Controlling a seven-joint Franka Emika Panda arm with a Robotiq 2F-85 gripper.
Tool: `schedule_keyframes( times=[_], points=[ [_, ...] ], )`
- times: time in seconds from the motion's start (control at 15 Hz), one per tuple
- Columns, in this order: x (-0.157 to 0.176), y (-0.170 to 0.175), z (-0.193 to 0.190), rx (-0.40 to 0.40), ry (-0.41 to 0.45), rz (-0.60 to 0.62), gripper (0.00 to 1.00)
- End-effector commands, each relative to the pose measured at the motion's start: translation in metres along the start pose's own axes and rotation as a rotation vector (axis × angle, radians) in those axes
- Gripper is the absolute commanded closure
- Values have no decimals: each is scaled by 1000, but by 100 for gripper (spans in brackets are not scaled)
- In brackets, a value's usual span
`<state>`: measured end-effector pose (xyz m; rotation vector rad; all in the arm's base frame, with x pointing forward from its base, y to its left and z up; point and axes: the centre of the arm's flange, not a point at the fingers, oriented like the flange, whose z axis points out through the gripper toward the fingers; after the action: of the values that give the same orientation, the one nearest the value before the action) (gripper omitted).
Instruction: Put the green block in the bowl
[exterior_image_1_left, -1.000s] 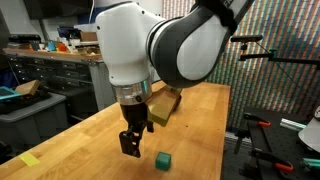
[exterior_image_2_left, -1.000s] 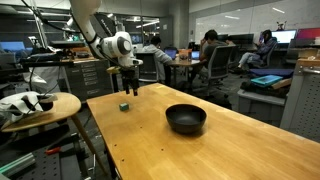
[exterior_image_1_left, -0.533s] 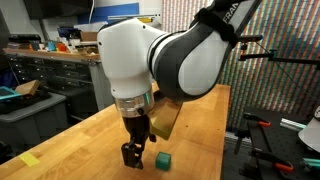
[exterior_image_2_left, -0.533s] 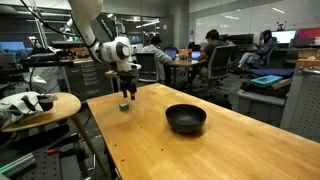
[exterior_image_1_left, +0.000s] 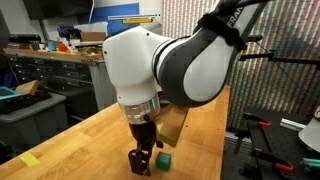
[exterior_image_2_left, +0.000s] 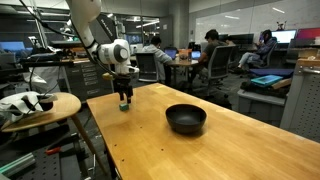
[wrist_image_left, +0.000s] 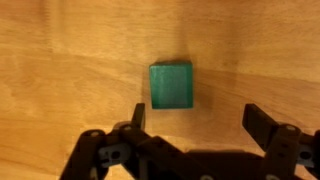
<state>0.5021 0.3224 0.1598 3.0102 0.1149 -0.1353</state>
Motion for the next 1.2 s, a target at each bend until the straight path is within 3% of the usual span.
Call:
schedule_keyframes(
  times=[0.0, 0.2, 0.27, 0.4, 0.8, 1.13],
  points=[
    [-9, 3, 9, -6, -32, 2, 0],
    [-12, 6, 17, -15, -43, 6, 0],
    [-11, 8, 19, -17, -44, 10, 25],
    [-11, 10, 20, -22, -45, 9, 32],
    [-11, 10, 8, -27, -38, 20, 80],
    [-16, 18, -8, -39, -50, 39, 83]
  ],
)
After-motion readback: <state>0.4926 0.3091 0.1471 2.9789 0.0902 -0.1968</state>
